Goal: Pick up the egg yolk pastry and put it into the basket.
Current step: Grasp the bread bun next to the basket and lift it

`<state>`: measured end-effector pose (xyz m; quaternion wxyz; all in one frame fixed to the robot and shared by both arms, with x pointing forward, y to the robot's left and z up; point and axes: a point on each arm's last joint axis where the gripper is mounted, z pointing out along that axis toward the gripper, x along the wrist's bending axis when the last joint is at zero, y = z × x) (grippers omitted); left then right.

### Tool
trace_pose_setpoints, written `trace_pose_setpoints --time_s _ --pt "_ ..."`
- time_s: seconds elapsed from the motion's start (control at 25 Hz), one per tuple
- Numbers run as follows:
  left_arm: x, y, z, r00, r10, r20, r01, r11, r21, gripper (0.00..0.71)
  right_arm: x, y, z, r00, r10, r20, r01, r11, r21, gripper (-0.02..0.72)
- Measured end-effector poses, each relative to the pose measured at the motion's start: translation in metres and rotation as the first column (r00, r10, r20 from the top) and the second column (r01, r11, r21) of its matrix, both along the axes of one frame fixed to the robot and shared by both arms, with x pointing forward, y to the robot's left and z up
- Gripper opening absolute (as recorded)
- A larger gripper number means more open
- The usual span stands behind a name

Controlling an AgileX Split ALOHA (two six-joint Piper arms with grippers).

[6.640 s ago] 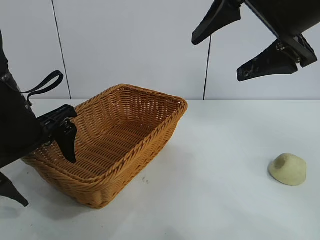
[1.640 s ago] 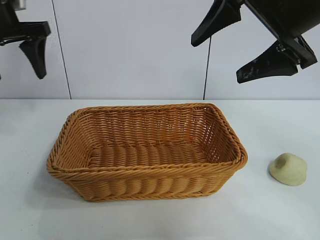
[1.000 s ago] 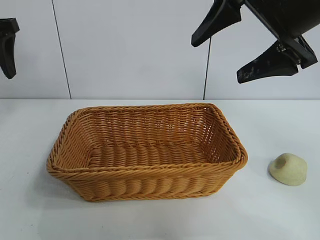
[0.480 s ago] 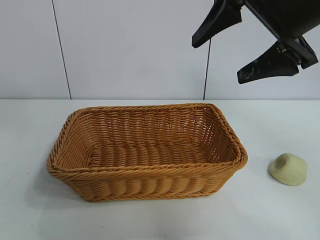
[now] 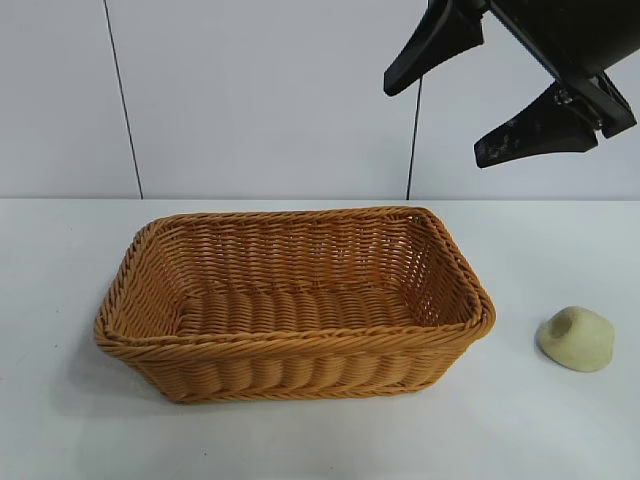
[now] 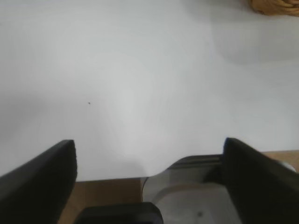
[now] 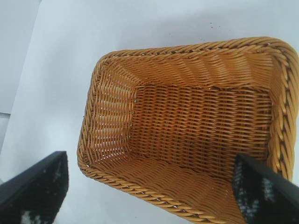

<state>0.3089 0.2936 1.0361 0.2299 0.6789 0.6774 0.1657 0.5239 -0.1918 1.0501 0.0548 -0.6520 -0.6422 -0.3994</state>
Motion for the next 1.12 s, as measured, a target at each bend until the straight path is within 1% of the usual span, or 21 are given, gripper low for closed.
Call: trace_pose_setpoints --time_s 0.12,0.2,0.36,0.64,0.8,0.92,0.96,1.08,1.12 --pt "-0.021 0.000 0.007 0.989 0.000 0.150 -0.001 1.000 0.001 0.611 0.000 0.000 0.000 1.000 0.001 -0.001 -0.001 1.000 0.000 0.678" --pt "-0.032 0.000 0.011 0.974 0.000 0.227 -0.001 1.000 0.002 0.611 0.000 0.000 0.000 1.000 0.001 -0.001 -0.001 1.000 0.000 0.678" --pt "-0.050 0.000 0.013 0.940 0.000 0.342 -0.001 1.000 0.003 0.611 0.000 0.000 0.000 1.000 0.001 -0.001 -0.001 1.000 0.000 0.678" --pt "-0.074 -0.001 0.014 0.875 0.000 0.484 -0.002 1.000 0.004 0.610 0.000 0.000 0.000 1.000 0.003 -0.002 -0.003 1.000 -0.001 0.678" --pt "-0.075 -0.001 0.014 0.871 0.000 0.491 -0.002 1.000 0.004 0.610 0.000 -0.006 -0.002 1.000 -0.005 -0.013 0.004 1.000 -0.026 0.678" --pt "-0.075 -0.001 0.014 0.871 0.000 0.491 -0.002 1.000 0.004 0.610 0.003 -0.021 -0.005 0.998 -0.051 -0.033 0.048 0.996 -0.071 0.678" --pt "-0.075 0.000 0.014 0.871 0.001 0.491 -0.004 1.000 0.005 0.610 0.004 -0.027 -0.006 0.997 -0.068 -0.039 0.064 0.993 -0.095 0.678" --pt "-0.075 0.001 0.013 0.872 0.023 0.489 -0.026 1.000 -0.002 0.610 0.005 -0.049 -0.011 0.992 -0.114 -0.060 0.100 0.976 -0.194 0.678" --pt "-0.075 0.002 0.013 0.872 0.030 0.489 -0.034 0.999 -0.001 0.610 0.005 -0.058 -0.013 0.989 -0.133 -0.064 0.115 0.965 -0.236 0.678"
